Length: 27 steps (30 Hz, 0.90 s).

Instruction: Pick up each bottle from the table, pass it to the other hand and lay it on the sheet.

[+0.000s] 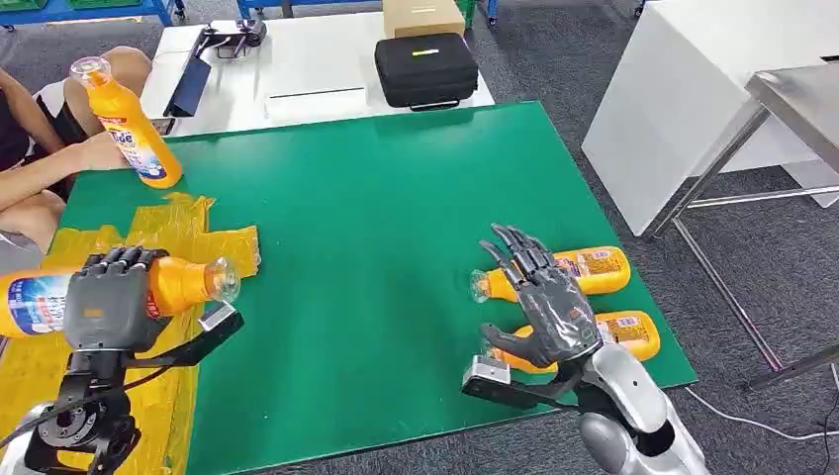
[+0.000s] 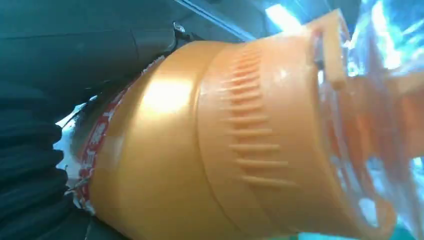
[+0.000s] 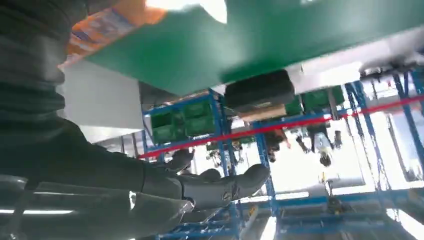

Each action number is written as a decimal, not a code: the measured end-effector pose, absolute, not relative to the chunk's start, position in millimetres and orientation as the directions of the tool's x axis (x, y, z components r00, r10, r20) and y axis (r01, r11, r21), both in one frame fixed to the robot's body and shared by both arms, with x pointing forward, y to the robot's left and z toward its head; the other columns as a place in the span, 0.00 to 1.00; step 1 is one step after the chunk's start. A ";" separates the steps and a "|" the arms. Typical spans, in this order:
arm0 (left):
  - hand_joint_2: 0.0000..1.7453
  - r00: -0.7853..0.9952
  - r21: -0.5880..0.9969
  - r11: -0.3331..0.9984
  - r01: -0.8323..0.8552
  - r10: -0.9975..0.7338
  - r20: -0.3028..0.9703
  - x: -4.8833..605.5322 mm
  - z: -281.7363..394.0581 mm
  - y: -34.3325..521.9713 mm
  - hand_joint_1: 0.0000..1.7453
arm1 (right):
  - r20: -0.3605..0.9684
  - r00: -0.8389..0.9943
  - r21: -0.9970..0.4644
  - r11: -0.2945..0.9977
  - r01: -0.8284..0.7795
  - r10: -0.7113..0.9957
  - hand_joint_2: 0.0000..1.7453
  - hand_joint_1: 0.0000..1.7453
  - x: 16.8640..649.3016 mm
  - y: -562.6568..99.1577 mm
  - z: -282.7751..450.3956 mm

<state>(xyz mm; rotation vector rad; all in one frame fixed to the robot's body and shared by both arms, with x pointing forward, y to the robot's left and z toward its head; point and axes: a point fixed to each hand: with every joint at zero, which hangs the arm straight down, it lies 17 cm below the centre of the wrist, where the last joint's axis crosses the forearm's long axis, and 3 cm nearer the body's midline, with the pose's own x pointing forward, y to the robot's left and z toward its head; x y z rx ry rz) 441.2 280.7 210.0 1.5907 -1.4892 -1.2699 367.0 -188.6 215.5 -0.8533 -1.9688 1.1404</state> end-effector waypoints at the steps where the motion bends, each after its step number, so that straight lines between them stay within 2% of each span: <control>1: 1.00 -0.098 0.912 -0.190 -0.363 -0.966 -0.240 442.2 202.5 280.9 1.00 | 0.246 -0.549 -0.904 0.393 0.167 0.799 1.00 0.00 363.9 -188.4 211.1; 8: 1.00 -0.102 0.937 -0.239 -0.255 -0.957 -0.272 442.6 164.0 290.4 1.00 | 0.234 -0.544 -0.941 0.329 0.082 0.806 1.00 0.00 350.3 -193.8 190.5; 13: 1.00 -0.070 0.956 -0.269 -0.116 -0.958 -0.279 444.6 123.4 308.4 1.00 | 0.226 -0.546 -0.953 0.298 0.047 0.807 1.00 0.00 345.3 -191.7 182.7; 14: 1.00 -0.071 0.958 -0.270 -0.096 -0.958 -0.277 445.0 115.7 311.1 0.91 | 0.223 -0.545 -0.955 0.293 0.043 0.808 1.00 0.00 345.4 -191.6 181.7; 15: 1.00 -0.072 0.960 -0.267 -0.080 -0.959 -0.273 445.2 109.2 312.9 0.17 | 0.223 -0.544 -0.956 0.289 0.038 0.809 1.00 0.00 345.4 -191.5 180.7; 16: 1.00 -0.070 0.962 -0.266 -0.065 -0.960 -0.270 445.2 103.1 315.1 0.00 | 0.222 -0.543 -0.957 0.288 0.038 0.810 1.00 0.00 345.5 -191.7 180.4; 27: 1.00 -0.038 0.977 -0.212 0.006 -0.977 -0.212 446.9 73.1 323.8 0.00 | 0.213 -0.499 -0.975 0.218 -0.049 0.840 1.00 0.00 352.0 -205.3 157.5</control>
